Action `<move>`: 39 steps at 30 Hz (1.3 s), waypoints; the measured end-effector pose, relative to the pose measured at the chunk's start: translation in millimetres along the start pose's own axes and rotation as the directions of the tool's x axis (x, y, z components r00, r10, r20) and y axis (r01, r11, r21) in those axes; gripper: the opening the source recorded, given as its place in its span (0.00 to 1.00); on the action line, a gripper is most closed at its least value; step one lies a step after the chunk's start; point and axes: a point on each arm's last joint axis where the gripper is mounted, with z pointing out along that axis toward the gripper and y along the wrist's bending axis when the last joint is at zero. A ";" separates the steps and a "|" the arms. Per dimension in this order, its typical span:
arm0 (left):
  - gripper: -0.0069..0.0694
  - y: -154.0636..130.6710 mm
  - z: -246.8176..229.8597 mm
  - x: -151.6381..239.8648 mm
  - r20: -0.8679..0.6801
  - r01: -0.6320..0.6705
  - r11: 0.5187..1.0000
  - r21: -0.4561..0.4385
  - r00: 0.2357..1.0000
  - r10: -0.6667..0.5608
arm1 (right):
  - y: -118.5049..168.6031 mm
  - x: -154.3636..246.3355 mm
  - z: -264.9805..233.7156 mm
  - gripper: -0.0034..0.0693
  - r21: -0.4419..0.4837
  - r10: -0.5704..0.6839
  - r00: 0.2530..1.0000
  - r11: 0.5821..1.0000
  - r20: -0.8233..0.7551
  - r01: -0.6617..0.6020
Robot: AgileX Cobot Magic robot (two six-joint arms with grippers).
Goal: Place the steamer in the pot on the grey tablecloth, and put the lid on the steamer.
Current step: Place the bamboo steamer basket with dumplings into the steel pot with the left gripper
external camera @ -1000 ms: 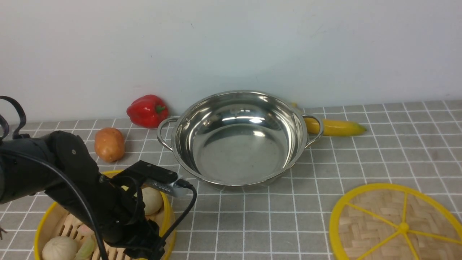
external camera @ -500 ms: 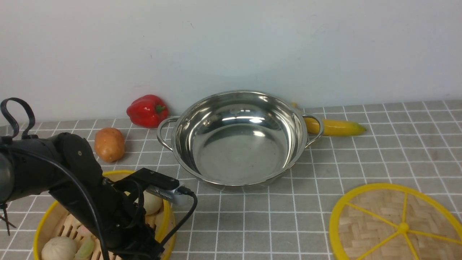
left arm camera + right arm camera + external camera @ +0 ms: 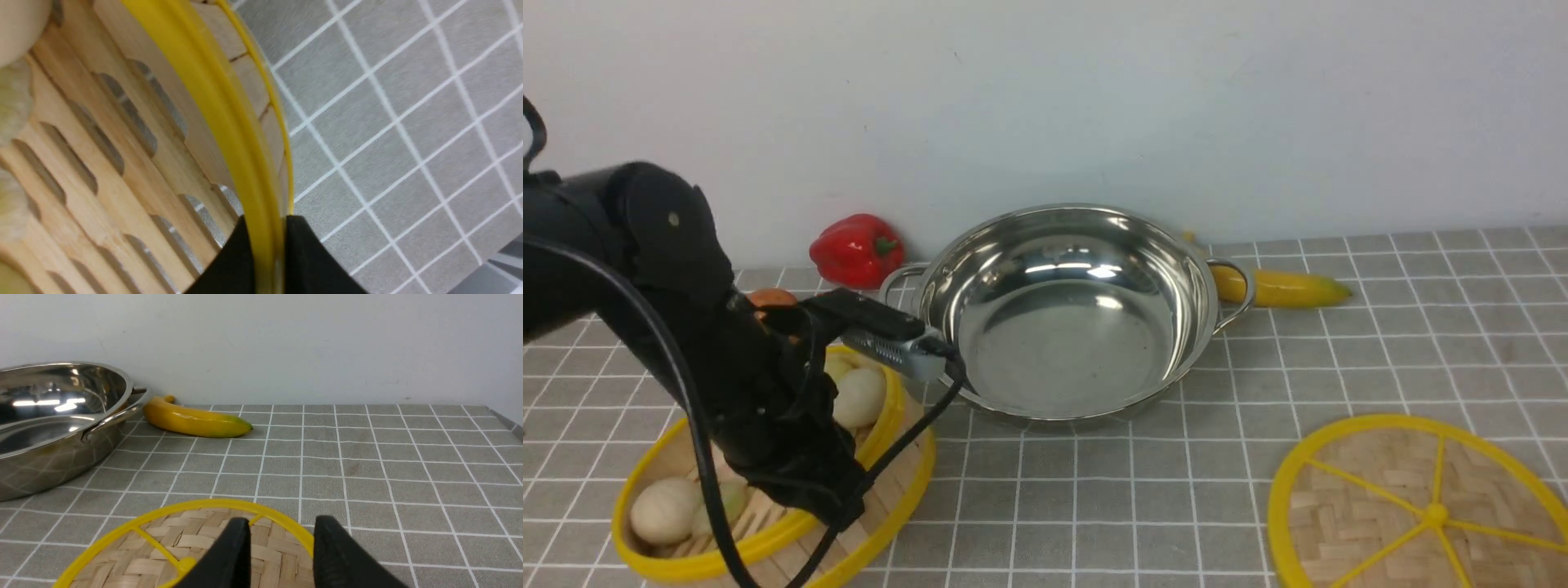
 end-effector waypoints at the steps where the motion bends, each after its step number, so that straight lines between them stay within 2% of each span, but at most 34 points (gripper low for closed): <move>1: 0.16 -1.4 -6.7 -4.5 0.009 -0.009 1.000 -0.021 1.000 0.009 | 0.0 0.0 0.0 0.38 0.000 0.000 1.000 1.000 0.000 0.000; 2: 0.16 -1.9 -8.1 -5.8 0.014 -0.010 1.000 -0.024 1.000 0.011 | 0.0 0.0 0.0 0.38 0.000 0.000 1.000 1.000 0.000 0.000; 6: 0.16 -9.9 -38.4 -27.1 0.068 -0.087 0.983 -0.162 0.993 0.100 | 0.0 0.0 0.0 0.38 0.000 0.000 1.000 1.000 0.000 0.000; 9: 0.16 -22.2 -53.8 -39.9 0.106 -0.140 0.967 -0.211 0.981 0.165 | 0.0 0.0 0.0 0.38 0.000 0.000 1.000 1.000 0.000 0.000; 12: 0.16 -34.9 -62.7 -49.3 0.133 -0.187 0.956 -0.226 0.966 0.220 | 0.0 0.0 0.0 0.38 0.000 0.000 1.000 1.000 0.000 0.000; 17: 0.16 -56.7 -61.8 -75.5 0.119 -0.344 0.909 -0.237 0.918 0.378 | 0.0 0.0 0.0 0.38 0.000 0.000 1.000 1.000 0.000 0.000; 20: 0.16 -60.3 -54.1 -87.9 0.084 -0.426 0.871 -0.245 0.886 0.457 | 0.0 0.0 0.0 0.38 0.000 0.000 1.000 1.000 0.000 0.000; 22: 0.16 -57.6 -43.0 -103.0 0.035 -0.517 0.816 -0.258 0.839 0.543 | 0.0 0.0 0.0 0.38 0.000 0.000 1.000 1.000 0.000 0.000; 29: 0.16 -47.6 -19.0 -136.4 0.029 -0.608 0.726 -0.321 0.760 0.650 | 0.0 0.0 0.0 0.38 0.000 0.000 1.000 1.000 0.000 0.000; 31: 0.16 -46.5 -16.3 -138.9 0.028 -0.615 0.718 -0.326 0.753 0.658 | 0.0 0.0 0.0 0.38 0.000 0.000 1.000 1.000 0.000 0.000; 33: 0.16 -44.8 -5.0 -145.0 0.016 -0.650 0.692 -0.314 0.726 0.688 | 0.0 0.0 0.0 0.38 0.000 0.000 1.000 1.000 0.000 0.000; 39: 0.16 -43.3 16.3 -154.7 0.030 -0.692 0.663 -0.284 0.685 0.728 | 0.0 0.0 0.0 0.38 0.000 0.000 1.000 1.000 0.000 0.000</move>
